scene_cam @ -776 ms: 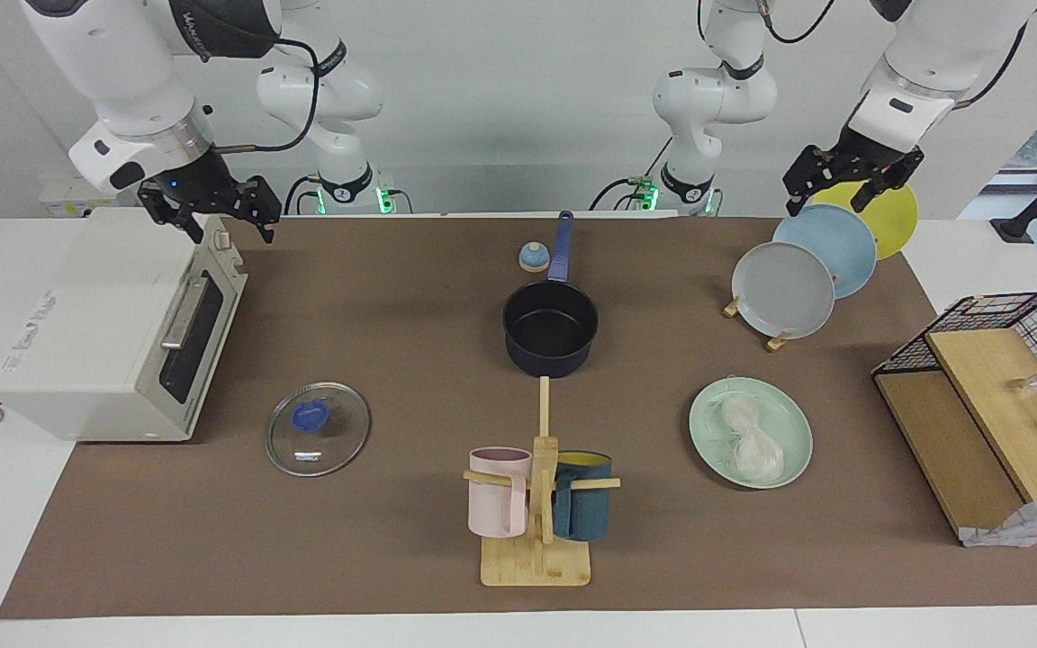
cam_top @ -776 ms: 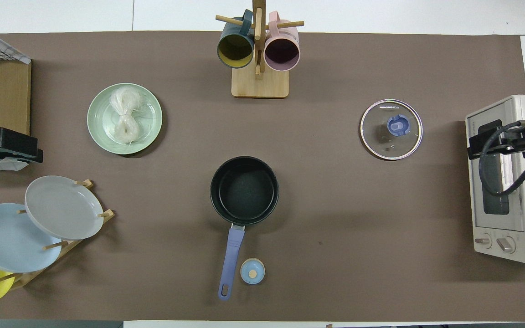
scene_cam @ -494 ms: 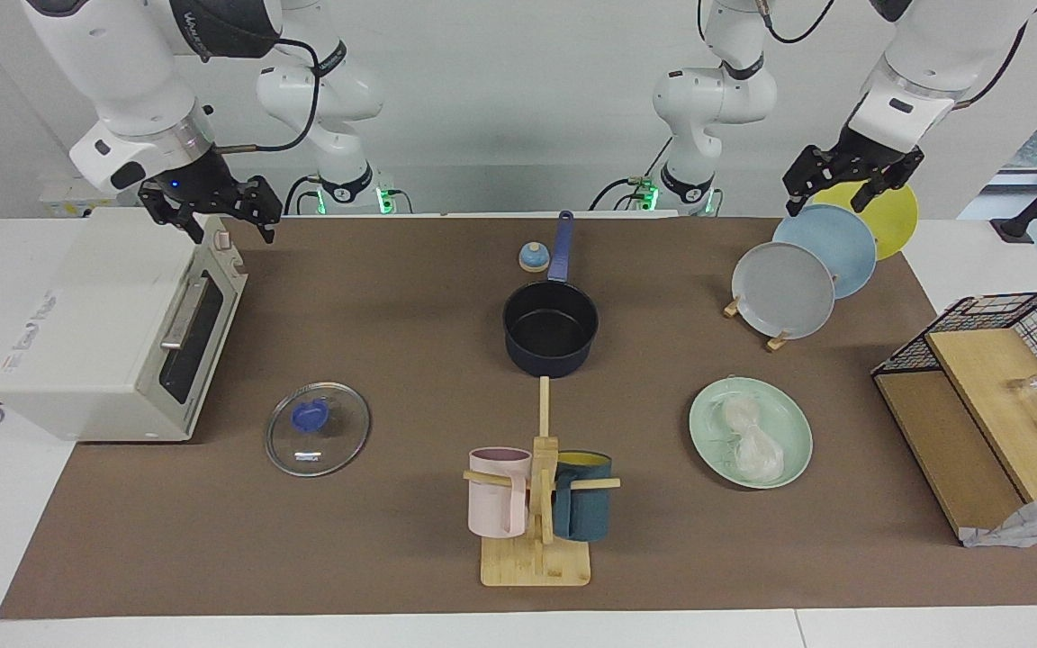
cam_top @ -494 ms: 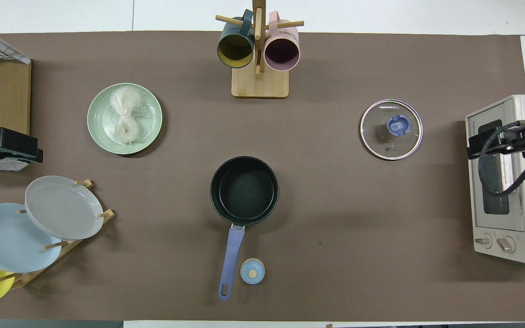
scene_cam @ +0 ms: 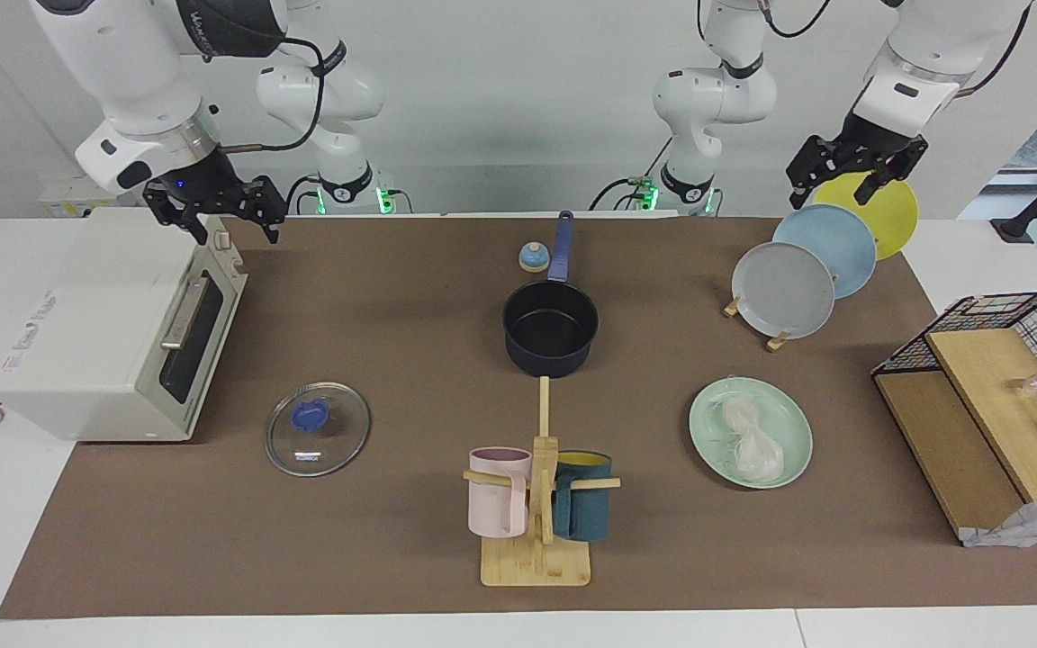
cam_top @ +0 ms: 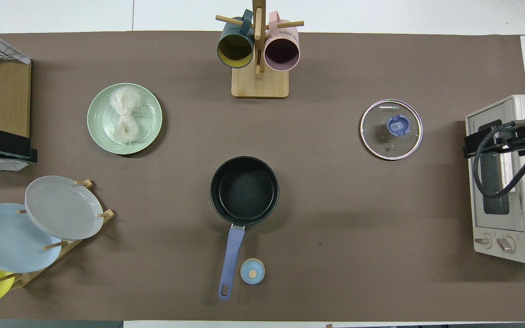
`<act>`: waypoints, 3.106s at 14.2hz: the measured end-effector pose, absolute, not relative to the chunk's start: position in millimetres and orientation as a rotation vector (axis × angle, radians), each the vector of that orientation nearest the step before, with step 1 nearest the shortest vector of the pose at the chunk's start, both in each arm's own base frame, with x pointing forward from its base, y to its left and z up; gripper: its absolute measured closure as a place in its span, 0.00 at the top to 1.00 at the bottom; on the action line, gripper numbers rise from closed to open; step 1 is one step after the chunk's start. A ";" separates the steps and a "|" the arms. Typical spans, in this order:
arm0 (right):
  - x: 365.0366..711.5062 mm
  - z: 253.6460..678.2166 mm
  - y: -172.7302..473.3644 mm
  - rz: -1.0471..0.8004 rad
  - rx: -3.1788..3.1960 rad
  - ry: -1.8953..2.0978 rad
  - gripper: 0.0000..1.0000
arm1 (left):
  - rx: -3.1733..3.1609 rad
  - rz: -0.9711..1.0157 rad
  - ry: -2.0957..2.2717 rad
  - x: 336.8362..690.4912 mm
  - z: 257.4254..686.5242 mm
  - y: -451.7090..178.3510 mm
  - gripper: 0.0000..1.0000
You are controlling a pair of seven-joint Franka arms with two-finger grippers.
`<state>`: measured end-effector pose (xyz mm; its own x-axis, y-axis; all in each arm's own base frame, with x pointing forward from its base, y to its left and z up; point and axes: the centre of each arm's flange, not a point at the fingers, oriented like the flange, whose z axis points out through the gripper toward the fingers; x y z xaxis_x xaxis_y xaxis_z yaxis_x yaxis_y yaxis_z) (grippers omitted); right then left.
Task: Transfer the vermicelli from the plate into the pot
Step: 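Reach the left gripper to the noodles while the right gripper reaches the lid, then grasp the noodles with the left gripper while the right gripper grasps the lid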
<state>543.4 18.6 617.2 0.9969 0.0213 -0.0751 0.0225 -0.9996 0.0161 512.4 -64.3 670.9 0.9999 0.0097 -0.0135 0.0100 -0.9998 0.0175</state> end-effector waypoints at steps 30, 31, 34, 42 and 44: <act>625.5 327.8 33.8 0.152 3.115 0.432 1.00 | 3.105 0.059 -0.161 672.4 325.4 -112.5 1.00; 627.0 321.1 33.7 0.156 3.116 0.431 1.00 | 3.104 0.060 -0.164 669.2 317.3 -112.5 1.00; 629.6 311.1 33.6 0.153 3.118 0.430 1.00 | 3.106 0.038 -0.167 662.5 303.9 -111.9 1.00; 633.8 317.3 33.6 0.175 3.116 0.429 1.00 | 3.106 0.036 -0.171 662.3 304.4 -111.7 0.90; 633.7 317.2 33.6 0.174 3.116 0.429 0.96 | 3.110 0.031 -0.176 662.2 305.1 -111.6 0.63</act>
<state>633.7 33.6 317.2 0.9567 0.2692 0.1104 0.2702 -0.9628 0.0065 662.2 -111.6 305.1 0.9934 -0.1125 0.0214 -0.1131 -0.9933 0.0255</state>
